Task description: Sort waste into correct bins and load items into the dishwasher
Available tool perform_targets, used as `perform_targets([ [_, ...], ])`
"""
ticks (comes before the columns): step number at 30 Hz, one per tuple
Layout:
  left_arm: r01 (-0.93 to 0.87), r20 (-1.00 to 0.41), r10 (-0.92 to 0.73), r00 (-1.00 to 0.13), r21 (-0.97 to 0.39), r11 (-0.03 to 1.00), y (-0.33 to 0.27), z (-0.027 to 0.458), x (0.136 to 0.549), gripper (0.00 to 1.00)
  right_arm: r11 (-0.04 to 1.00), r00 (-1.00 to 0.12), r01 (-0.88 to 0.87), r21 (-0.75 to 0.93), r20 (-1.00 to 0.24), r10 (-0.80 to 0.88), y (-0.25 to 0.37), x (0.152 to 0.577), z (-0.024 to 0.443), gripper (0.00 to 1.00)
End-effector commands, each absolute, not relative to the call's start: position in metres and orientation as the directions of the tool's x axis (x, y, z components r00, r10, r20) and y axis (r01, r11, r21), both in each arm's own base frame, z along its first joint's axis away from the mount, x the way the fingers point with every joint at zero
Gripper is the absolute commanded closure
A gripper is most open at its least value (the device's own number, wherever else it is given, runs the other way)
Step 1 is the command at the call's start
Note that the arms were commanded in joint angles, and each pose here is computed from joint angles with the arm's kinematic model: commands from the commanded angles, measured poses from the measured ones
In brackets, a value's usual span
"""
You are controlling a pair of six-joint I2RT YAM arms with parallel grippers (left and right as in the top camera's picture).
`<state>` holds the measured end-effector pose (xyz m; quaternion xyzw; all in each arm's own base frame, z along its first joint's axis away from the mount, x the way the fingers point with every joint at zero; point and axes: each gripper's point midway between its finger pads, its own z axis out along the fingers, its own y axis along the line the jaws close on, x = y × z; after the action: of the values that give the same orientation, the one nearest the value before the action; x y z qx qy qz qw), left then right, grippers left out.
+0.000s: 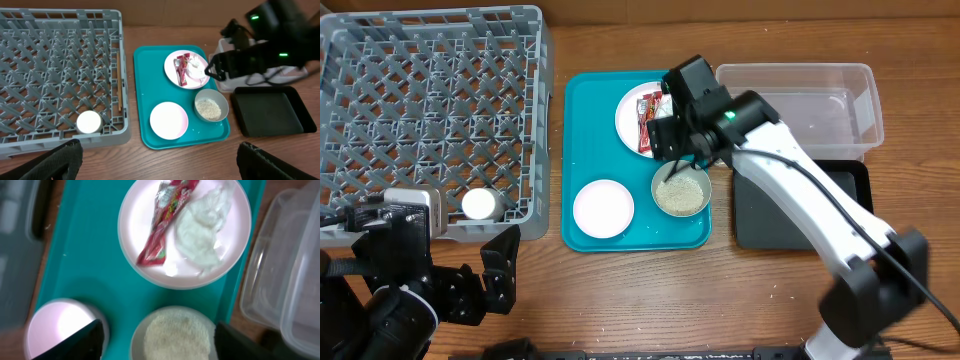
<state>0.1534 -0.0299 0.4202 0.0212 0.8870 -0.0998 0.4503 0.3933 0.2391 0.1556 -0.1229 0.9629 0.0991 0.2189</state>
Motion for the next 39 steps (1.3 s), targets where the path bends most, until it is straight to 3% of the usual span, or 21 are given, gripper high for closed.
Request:
perform_targets([
  [1, 0.152, -0.806, -0.027, -0.591, -0.145, 0.978, -0.032, 0.42, 0.153, 0.0, 0.955, -0.856, -0.293, 0.055, -0.46, -0.236, 0.229, 0.423, 0.126, 0.37],
  [7, 0.152, -0.806, -0.027, -0.591, -0.144, 0.978, -0.032, 0.42, 0.153, 0.0, 0.968, -0.867, -0.243, 0.061, -0.461, -0.189, 0.22, 0.464, 0.07, 0.39],
  [13, 0.152, -0.806, -0.027, -0.591, -0.144, 0.978, -0.032, 0.42, 0.153, 0.0, 0.955, -0.886, -0.263, 0.134, -0.426, -0.185, 0.231, 0.468, 0.034, 0.45],
  [14, 0.152, -0.806, -0.027, -0.591, -0.144, 0.978, -0.032, 0.42, 0.153, 0.0, 0.955, -0.887, -0.265, 0.133, -0.421, -0.188, 0.232, 0.468, 0.031, 0.5],
  [17, 0.152, -0.806, -0.027, -0.592, -0.144, 0.978, -0.032, 0.42, 0.153, 0.0, 0.956, -0.896, -0.264, 0.129, -0.4, -0.194, 0.231, 0.464, 0.022, 0.81],
  [20, 0.152, -0.805, -0.027, -0.592, -0.144, 0.978, -0.032, 0.419, 0.153, 0.0, 0.956, -0.898, -0.264, 0.127, -0.395, -0.195, 0.23, 0.462, 0.033, 0.96],
  [31, 0.152, -0.806, -0.027, -0.592, -0.144, 0.978, -0.032, 0.419, 0.153, 0.0, 0.954, -0.833, -0.259, 0.151, -0.535, -0.141, 0.212, 0.455, 0.19, 0.96],
  [39, 0.152, -0.805, -0.027, -0.592, -0.144, 0.978, -0.032, 0.419, 0.153, 0.0, 0.993, -0.85, -0.083, 0.087, -0.527, -0.025, 0.145, 0.465, 0.197, 0.96],
])
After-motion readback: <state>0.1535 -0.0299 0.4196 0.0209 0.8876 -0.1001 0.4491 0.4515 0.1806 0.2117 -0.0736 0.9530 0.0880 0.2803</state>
